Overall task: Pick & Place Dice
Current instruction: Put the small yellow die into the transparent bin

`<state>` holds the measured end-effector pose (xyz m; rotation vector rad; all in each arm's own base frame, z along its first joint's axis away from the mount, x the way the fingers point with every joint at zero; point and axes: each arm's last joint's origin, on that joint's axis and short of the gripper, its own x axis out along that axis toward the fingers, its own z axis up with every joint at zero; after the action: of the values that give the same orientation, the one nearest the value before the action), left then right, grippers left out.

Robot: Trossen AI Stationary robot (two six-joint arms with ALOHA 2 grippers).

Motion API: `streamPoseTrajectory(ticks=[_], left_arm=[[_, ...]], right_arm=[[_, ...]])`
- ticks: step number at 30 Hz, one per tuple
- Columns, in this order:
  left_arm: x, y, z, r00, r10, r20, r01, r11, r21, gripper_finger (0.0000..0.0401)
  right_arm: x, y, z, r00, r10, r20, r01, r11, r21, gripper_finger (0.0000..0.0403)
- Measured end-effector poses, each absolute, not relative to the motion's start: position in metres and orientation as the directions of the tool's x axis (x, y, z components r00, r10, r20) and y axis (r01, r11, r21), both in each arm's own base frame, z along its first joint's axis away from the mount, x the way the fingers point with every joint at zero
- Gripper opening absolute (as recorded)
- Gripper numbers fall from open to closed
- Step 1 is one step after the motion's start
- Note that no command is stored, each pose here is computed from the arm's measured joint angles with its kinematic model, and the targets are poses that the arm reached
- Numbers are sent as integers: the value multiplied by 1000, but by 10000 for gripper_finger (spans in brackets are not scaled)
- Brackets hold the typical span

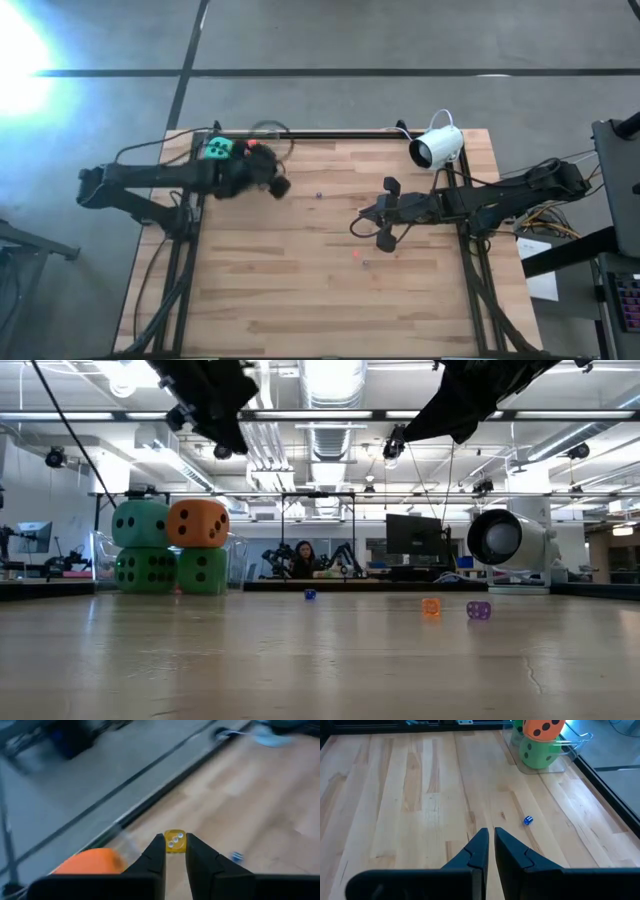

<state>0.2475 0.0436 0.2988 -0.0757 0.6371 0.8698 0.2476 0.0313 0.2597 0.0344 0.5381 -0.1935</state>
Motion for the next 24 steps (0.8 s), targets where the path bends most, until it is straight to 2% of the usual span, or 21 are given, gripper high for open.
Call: streamPoseTrajectory(ticks=[3, 10, 16, 24], left_arm=[[236, 72, 300, 404, 708, -579, -790, 589, 170, 47], [209, 123, 292, 293, 657, -695, -865, 492, 101, 47], [190, 142, 288, 177, 652, -737, -903, 405, 142, 47], [182, 153, 287, 124, 668, -734, -925, 345, 158, 47]], right_arm=[[248, 31, 260, 841, -174, -512, 192, 981, -18, 27], [248, 31, 260, 841, -174, -512, 192, 981, -18, 27], [248, 31, 260, 841, -174, -512, 190, 982, -22, 27], [248, 31, 260, 841, -175, -512, 184, 982, -34, 27]])
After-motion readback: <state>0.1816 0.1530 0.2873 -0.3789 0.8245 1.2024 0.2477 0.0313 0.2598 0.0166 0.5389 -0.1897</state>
